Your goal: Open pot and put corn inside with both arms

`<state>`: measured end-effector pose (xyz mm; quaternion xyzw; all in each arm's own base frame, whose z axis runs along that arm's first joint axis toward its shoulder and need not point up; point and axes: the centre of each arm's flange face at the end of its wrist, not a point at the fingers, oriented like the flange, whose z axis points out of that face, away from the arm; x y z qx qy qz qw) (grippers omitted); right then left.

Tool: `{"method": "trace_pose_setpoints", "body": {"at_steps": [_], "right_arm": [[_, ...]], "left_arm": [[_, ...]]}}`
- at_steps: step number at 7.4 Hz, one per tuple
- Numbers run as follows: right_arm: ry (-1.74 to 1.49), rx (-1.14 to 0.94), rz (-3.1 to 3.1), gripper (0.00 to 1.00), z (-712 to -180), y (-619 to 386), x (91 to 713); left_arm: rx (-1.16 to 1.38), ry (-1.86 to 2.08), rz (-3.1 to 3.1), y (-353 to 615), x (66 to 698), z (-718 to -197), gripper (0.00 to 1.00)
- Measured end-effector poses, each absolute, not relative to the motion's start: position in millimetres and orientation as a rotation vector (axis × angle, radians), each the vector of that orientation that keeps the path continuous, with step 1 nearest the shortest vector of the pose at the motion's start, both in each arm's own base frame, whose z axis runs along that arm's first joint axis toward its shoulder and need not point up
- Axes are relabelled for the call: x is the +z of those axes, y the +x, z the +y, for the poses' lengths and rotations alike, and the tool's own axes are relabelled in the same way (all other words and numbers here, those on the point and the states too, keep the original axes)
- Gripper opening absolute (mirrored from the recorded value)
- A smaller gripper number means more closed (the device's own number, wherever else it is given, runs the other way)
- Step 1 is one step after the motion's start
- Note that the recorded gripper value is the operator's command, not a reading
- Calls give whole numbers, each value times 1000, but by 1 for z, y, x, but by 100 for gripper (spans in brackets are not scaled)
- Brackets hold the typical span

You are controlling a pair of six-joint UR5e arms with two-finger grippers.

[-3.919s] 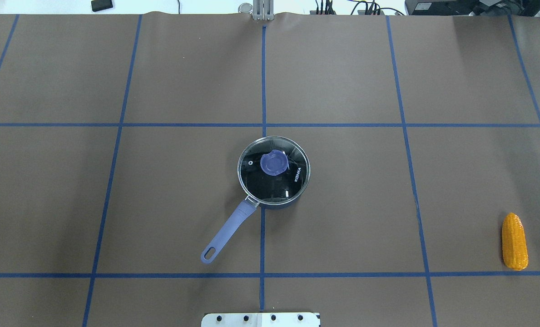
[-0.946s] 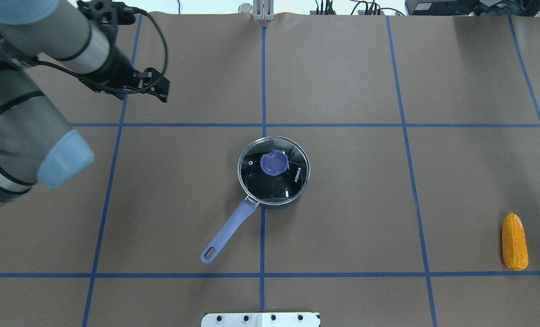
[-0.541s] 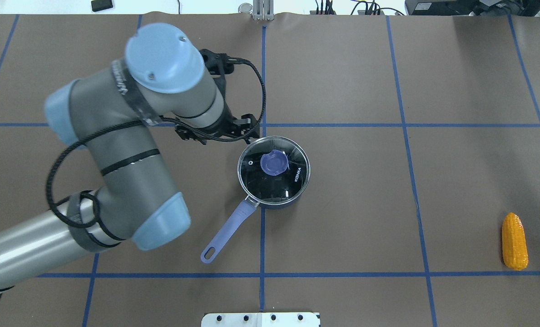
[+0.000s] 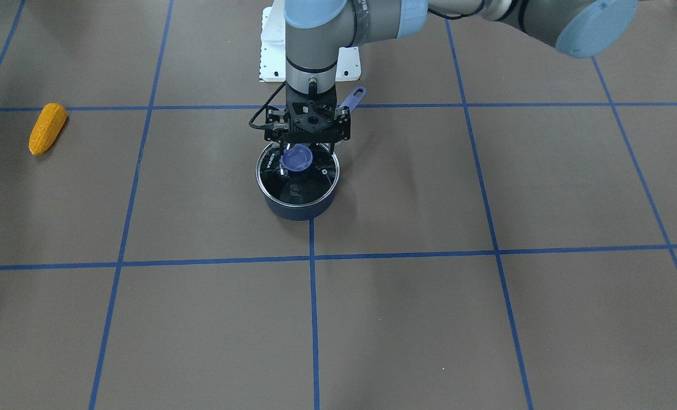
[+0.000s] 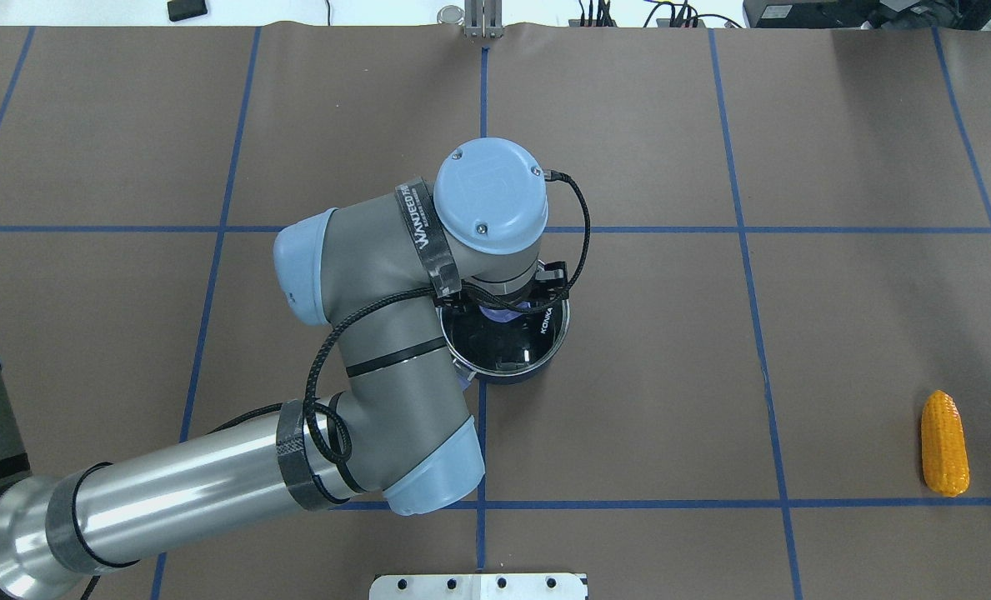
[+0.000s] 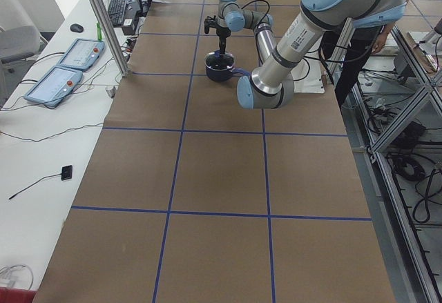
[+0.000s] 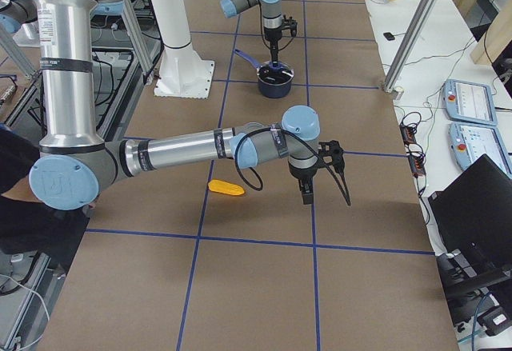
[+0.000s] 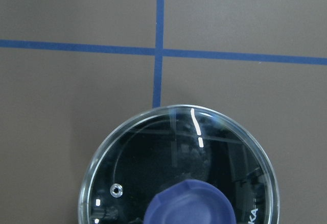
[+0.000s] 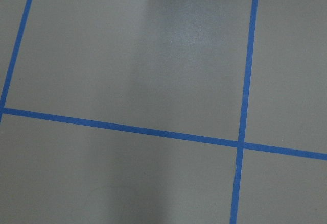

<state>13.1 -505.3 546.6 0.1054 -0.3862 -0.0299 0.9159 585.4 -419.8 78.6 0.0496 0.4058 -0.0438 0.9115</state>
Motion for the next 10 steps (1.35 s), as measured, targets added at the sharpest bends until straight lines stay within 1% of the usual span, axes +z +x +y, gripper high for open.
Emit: {"method": "trace_pose_setpoints", "body": {"at_steps": [10], "right_arm": [[222,-65,-794,100,-509,12,544]], "left_arm": [[-91,143,842,593,78,-420,96]]}}
